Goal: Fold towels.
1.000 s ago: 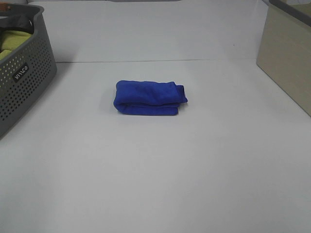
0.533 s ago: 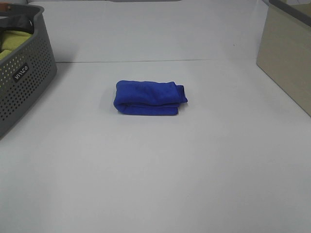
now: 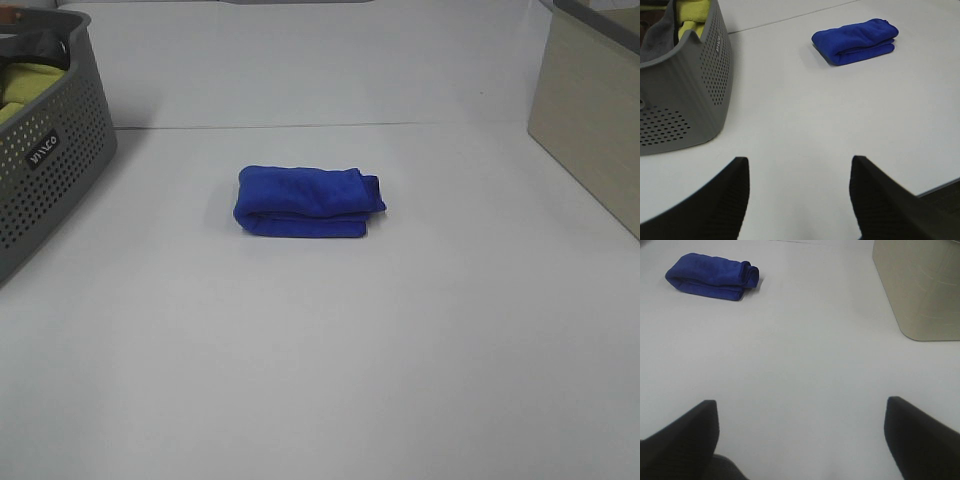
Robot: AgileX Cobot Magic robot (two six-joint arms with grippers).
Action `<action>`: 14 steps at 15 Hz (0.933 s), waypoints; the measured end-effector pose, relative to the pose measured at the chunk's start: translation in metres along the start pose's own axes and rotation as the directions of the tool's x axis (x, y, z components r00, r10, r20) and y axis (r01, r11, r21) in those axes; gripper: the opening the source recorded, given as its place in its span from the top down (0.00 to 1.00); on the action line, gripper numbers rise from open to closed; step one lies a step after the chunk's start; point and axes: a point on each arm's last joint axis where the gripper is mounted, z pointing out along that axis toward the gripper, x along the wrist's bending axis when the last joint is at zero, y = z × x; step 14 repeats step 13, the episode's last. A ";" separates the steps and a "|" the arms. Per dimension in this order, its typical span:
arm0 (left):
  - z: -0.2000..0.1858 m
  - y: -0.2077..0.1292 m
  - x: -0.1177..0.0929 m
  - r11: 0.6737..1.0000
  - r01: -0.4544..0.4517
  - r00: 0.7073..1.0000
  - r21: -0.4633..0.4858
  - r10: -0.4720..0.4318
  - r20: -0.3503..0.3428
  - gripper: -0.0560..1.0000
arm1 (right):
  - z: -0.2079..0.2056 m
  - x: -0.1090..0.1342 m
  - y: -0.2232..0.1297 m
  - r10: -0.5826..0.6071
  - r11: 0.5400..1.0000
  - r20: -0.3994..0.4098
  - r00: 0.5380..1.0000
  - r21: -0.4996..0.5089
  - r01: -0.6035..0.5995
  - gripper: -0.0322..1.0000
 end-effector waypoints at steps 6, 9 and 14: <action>0.000 -0.002 0.006 0.996 0.084 0.994 0.011 -0.083 -0.066 0.40 | 0.000 0.000 0.000 0.000 1.000 0.000 1.000 0.000 0.000 0.15; 0.000 -0.002 0.007 0.996 0.092 0.993 0.008 -0.091 -0.077 0.40 | 0.000 0.000 0.000 0.000 1.000 0.000 1.000 0.000 0.000 0.15; 0.000 -0.001 0.007 0.996 0.094 0.993 0.005 -0.093 -0.077 0.40 | 0.000 0.000 0.000 0.000 1.000 0.000 1.000 0.000 0.000 0.15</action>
